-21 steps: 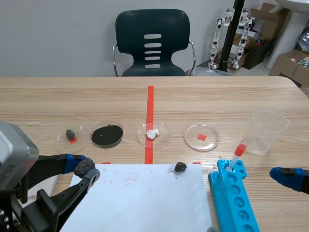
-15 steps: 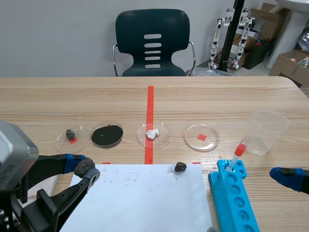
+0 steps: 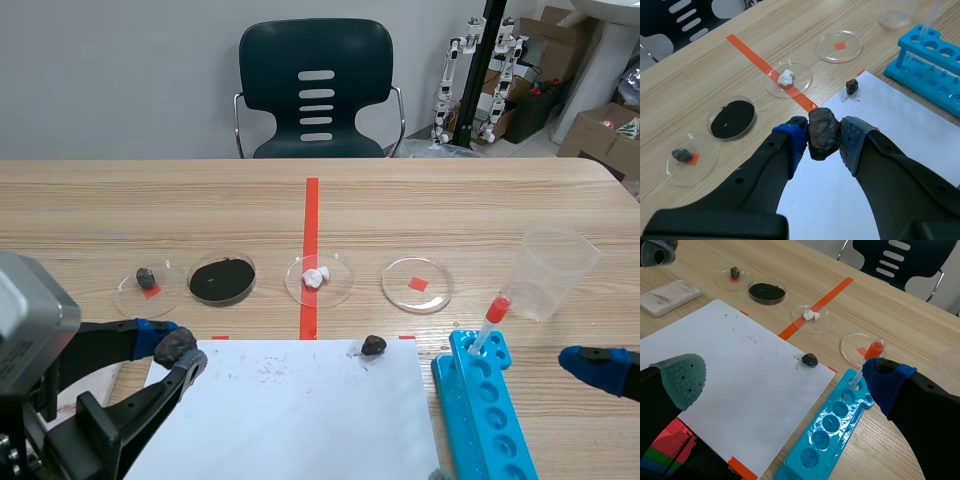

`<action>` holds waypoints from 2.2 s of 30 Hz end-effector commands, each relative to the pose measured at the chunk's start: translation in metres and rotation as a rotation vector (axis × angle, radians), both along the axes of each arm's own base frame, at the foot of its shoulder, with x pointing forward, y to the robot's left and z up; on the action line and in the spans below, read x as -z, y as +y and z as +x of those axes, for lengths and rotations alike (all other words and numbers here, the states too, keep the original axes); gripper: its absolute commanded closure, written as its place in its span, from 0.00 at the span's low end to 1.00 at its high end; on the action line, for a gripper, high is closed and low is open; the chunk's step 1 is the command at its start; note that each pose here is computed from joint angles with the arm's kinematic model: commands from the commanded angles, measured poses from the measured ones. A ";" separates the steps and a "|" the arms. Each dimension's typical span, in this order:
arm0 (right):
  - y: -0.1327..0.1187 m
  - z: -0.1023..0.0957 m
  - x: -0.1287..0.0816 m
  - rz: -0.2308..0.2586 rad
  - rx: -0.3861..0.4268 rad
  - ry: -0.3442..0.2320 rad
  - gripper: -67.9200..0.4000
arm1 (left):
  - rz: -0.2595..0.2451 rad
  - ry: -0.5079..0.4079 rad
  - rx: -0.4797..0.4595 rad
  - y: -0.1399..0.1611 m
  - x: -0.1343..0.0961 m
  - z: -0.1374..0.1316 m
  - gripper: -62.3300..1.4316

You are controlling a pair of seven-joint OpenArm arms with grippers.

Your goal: Lower the mineral onto the iron filings and hold still

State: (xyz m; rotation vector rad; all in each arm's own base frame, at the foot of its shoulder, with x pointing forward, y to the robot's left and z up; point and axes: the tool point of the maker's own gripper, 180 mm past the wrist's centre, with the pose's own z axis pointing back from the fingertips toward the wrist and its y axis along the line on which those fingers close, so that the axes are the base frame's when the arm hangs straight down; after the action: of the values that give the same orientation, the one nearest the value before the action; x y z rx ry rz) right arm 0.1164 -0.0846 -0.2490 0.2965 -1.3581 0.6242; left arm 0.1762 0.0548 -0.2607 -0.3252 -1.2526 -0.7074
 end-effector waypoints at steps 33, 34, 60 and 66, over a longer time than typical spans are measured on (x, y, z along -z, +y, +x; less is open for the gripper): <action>0.000 0.003 -0.008 0.013 0.003 -0.028 0.00 | -0.060 0.479 -0.619 0.007 0.074 0.195 0.77; 0.000 0.003 -0.008 0.013 0.003 -0.028 0.00 | -0.058 0.492 -0.634 0.007 0.078 0.201 0.77; 0.000 0.003 -0.008 0.013 0.003 -0.028 0.00 | 0.029 0.609 -0.865 0.038 0.124 0.242 0.77; 0.000 0.003 -0.008 0.013 0.003 -0.028 0.00 | 0.041 0.637 -0.861 0.033 0.132 0.240 0.77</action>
State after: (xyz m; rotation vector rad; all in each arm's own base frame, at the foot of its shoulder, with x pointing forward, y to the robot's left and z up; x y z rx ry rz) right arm 0.1165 -0.0846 -0.2490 0.2961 -1.3582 0.6242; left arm 0.4038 0.0948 -0.4059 0.0647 -0.6154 0.1158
